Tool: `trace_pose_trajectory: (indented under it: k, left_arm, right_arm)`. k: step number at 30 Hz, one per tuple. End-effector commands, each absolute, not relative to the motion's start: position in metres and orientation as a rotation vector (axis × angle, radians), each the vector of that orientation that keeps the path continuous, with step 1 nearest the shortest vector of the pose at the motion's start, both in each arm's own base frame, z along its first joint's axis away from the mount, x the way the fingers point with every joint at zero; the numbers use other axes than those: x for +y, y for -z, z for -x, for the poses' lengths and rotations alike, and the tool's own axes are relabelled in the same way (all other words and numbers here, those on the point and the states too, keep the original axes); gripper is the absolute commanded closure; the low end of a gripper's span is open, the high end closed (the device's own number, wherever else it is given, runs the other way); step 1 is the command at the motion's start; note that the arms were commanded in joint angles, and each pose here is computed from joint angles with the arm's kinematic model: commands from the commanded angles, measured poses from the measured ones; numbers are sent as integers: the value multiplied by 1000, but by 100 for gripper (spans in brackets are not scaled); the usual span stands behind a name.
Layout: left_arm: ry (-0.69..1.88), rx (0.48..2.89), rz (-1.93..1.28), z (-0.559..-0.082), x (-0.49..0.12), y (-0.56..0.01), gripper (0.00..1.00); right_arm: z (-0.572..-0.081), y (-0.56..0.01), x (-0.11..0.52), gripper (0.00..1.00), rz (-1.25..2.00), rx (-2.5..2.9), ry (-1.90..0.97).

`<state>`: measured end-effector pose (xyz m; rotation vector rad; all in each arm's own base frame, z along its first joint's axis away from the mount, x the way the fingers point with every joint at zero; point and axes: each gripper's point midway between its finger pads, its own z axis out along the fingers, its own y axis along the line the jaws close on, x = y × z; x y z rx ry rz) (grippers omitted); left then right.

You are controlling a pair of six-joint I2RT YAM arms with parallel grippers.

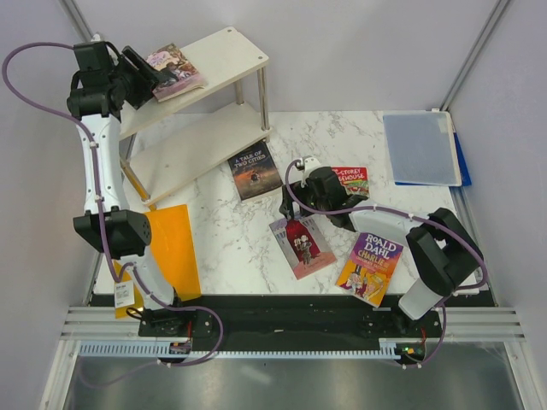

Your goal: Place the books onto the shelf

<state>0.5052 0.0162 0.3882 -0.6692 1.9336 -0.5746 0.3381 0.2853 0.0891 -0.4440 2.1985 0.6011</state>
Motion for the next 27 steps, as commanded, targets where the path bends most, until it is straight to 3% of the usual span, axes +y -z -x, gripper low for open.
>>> trace_pose_trajectory:
  k: [1, 6, 12, 16, 19, 22, 23, 25, 27]
  left_arm:
    - [435, 1891, 585, -484, 26, -419, 27]
    - [293, 1871, 616, -473, 44, -424, 26]
    - [194, 1789, 514, -441, 20, -463, 26]
    - [246, 1791, 295, -418, -63, -472, 27]
    - [284, 1871, 187, -403, -113, -442, 35]
    - [302, 2087, 87, -391, -159, -347, 56]
    - [302, 2131, 82, -387, -167, -324, 76]
    - [290, 2264, 36, -375, -182, -255, 98]
    - [306, 2343, 39, -367, -191, -213, 98]
  right_arm:
    - [-342, -97, 296, 2, 442, 2165, -639]
    - [-341, -97, 297, 2, 441, 2167, -644]
    - [-348, -104, 287, 2, 403, 2144, -580]
    - [-360, -104, 278, 2, 365, 2152, -518]
    - [-372, -95, 264, 2, 306, 2201, -471]
    - [-377, -82, 250, 2, 264, 2264, -440]
    - [-374, -75, 243, 2, 255, 2297, -420]
    - [-367, -64, 235, 2, 253, 2336, -397]
    - [-356, -52, 225, 2, 250, 2378, -370]
